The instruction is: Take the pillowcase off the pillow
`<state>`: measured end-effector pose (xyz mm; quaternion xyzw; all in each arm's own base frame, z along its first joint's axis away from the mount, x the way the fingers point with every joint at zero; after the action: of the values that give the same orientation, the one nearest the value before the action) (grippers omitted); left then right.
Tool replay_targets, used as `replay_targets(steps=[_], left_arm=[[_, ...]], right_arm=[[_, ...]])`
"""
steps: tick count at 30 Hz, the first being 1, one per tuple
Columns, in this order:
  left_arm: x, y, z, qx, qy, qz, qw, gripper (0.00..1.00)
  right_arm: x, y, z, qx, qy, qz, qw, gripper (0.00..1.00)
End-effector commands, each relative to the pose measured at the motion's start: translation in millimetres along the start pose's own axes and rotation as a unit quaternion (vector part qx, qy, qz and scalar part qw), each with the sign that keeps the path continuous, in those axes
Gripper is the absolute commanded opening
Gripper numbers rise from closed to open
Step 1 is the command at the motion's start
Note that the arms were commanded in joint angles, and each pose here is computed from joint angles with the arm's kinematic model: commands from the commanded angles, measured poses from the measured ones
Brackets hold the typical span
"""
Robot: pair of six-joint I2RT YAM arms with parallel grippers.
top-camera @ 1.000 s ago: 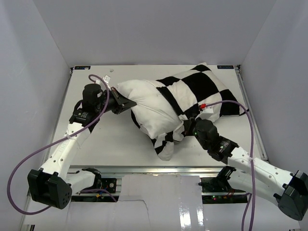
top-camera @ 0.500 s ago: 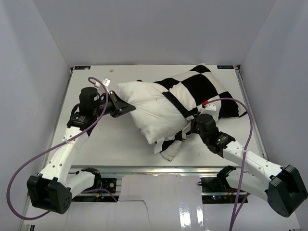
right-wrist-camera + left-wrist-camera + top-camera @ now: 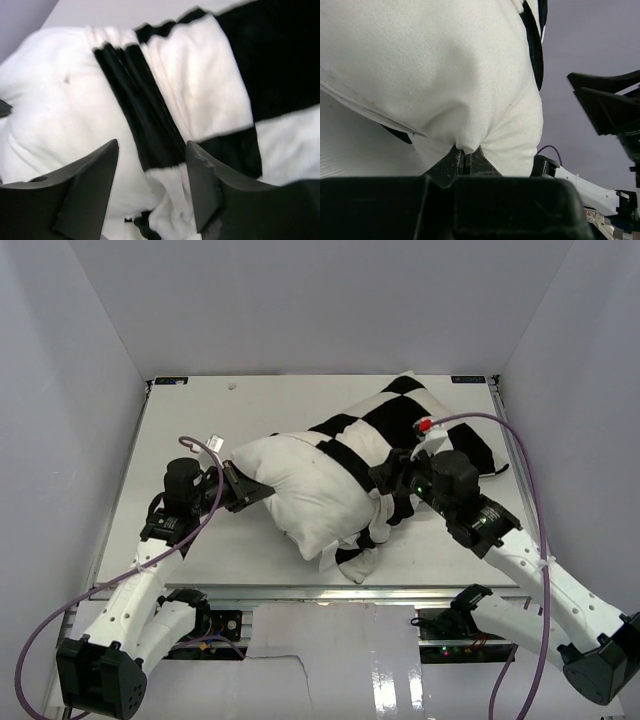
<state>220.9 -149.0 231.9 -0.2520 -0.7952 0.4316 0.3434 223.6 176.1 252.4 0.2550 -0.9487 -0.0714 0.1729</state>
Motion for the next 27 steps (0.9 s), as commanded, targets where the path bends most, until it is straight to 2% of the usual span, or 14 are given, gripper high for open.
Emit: replay_targets(steps=[1,4,8,11,14,15,21,27], left_arm=[[5.3,-13.2,-6.6,-0.032,-0.032,0.042,0.998,0.00],[3.0,-6.0,-1.7,-0.033,-0.027,0.039,0.998,0.00],[1.6,-1.2,5.2,-0.035,-0.016,0.043,0.998,0.00],[2.7,0.6,9.9,-0.036,-0.015,0.045,0.998,0.00],[4.0,0.9,11.3,-0.035,-0.018,0.047,0.998,0.00],[5.2,-0.9,12.1,-0.037,-0.019,0.050,0.998,0.00],[8.1,-4.0,13.7,-0.040,-0.023,0.057,0.997,0.00],[11.4,-5.8,17.3,-0.045,-0.020,0.065,0.997,0.00]], right_arm=[[-4.6,35.6,-48.5,0.038,-0.032,-0.086,0.995,0.65],[-25.4,51.3,-64.7,0.063,-0.031,-0.115,0.991,0.77],[-65.4,73.6,-94.2,0.100,-0.018,-0.147,0.984,0.84],[-95.9,88.3,-95.7,0.125,0.014,-0.172,0.977,0.85],[-125.8,90.9,-76.4,0.148,0.063,-0.171,0.972,0.86],[-130.8,94.5,-81.4,0.153,0.060,-0.174,0.971,0.86],[-171.5,93.7,-49.3,0.170,0.110,-0.163,0.966,0.85],[-204.8,67.3,-26.0,0.182,0.145,-0.067,0.970,0.81]])
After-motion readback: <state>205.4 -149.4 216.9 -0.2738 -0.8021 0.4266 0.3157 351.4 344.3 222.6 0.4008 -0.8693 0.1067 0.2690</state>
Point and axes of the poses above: each gripper's point midway between its finger pads, its own x axis back along the fingers, its own y axis along the line the jaws close on, z = x × y, the point moved 4 cm from there along x, back along the fingers, and after that the axes turned 5 degrees about x, right-handed, at the moved point
